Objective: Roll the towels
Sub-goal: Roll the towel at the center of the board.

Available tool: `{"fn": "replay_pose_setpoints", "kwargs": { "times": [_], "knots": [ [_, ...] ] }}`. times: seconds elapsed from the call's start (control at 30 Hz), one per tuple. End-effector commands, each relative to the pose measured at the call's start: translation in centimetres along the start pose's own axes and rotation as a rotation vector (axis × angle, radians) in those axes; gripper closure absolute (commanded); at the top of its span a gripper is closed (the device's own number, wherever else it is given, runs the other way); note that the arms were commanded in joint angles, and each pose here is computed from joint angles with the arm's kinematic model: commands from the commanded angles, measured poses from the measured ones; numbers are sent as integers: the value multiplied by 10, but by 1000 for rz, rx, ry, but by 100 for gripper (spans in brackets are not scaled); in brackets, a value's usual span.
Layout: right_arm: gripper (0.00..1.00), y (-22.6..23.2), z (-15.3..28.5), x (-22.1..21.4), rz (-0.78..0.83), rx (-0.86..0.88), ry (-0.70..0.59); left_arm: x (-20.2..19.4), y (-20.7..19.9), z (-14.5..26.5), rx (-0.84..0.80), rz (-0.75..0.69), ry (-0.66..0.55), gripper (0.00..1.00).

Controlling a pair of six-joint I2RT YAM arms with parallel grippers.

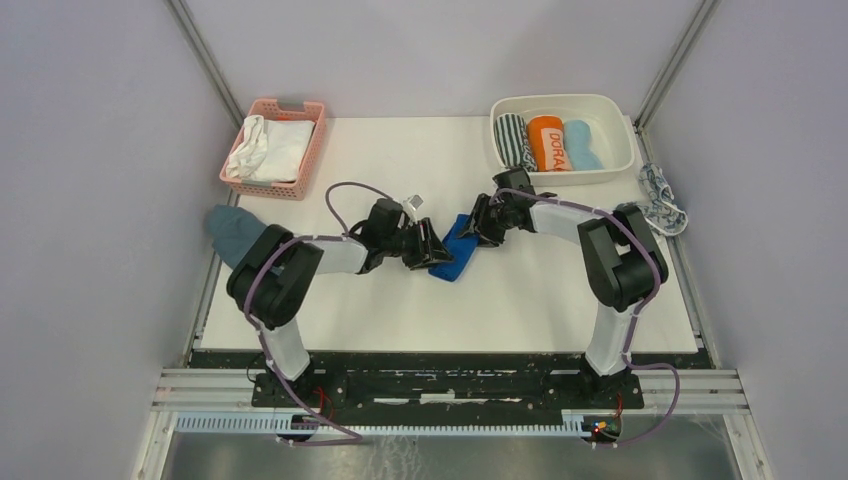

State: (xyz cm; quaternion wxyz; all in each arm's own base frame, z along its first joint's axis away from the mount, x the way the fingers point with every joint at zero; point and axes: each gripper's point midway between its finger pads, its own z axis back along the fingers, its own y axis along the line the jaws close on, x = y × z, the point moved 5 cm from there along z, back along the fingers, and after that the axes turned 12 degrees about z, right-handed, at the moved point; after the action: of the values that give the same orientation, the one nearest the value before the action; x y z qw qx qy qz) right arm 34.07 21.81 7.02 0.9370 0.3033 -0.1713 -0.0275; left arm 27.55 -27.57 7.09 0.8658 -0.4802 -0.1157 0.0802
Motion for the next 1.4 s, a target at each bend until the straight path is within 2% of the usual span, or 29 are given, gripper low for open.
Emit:
{"fn": "replay_pose_setpoints", "kwargs": {
  "times": [0.0, 0.17, 0.27, 0.5, 0.67, 0.8, 0.9, 0.93, 1.0, 1.03, 1.13, 1.37],
  "knots": [
    [56, -23, 5, -9, 56, -238, 45, -9, 14, 22, 294, -112, -107, 41],
    [59, -21, 12, -6, 94, -345, 46, -13, -25, 38, 470, -415, -339, 30],
    [60, -18, 12, -6, 100, -373, 61, -25, -50, 33, 518, -599, -423, 27],
    [59, -16, 9, -9, 89, -389, 69, -42, -77, 4, 699, -887, -548, 23],
    [58, -13, 7, -11, 80, -370, 78, -41, -61, -21, 802, -959, -538, 24],
    [56, -7, 8, -9, 83, -331, 68, -44, -45, -34, 823, -974, -505, 30],
    [52, 0, 12, -6, 117, -292, 65, -44, -36, -36, 823, -959, -469, 39],
    [49, 3, 15, -4, 134, -278, 57, -45, -33, -37, 796, -932, -439, 45],
    [43, 10, 21, 0, 163, -228, 28, -41, -28, -35, 735, -865, -404, 51],
    [40, 15, 25, 3, 174, -202, 5, -44, -25, -37, 669, -812, -347, 53],
    [28, 22, 33, 4, 192, -146, -32, -41, -20, -33, 559, -690, -278, 55],
    [23, 25, 19, -7, 148, -45, -10, -34, -21, -24, 349, -454, -199, 55]
  ]
}}
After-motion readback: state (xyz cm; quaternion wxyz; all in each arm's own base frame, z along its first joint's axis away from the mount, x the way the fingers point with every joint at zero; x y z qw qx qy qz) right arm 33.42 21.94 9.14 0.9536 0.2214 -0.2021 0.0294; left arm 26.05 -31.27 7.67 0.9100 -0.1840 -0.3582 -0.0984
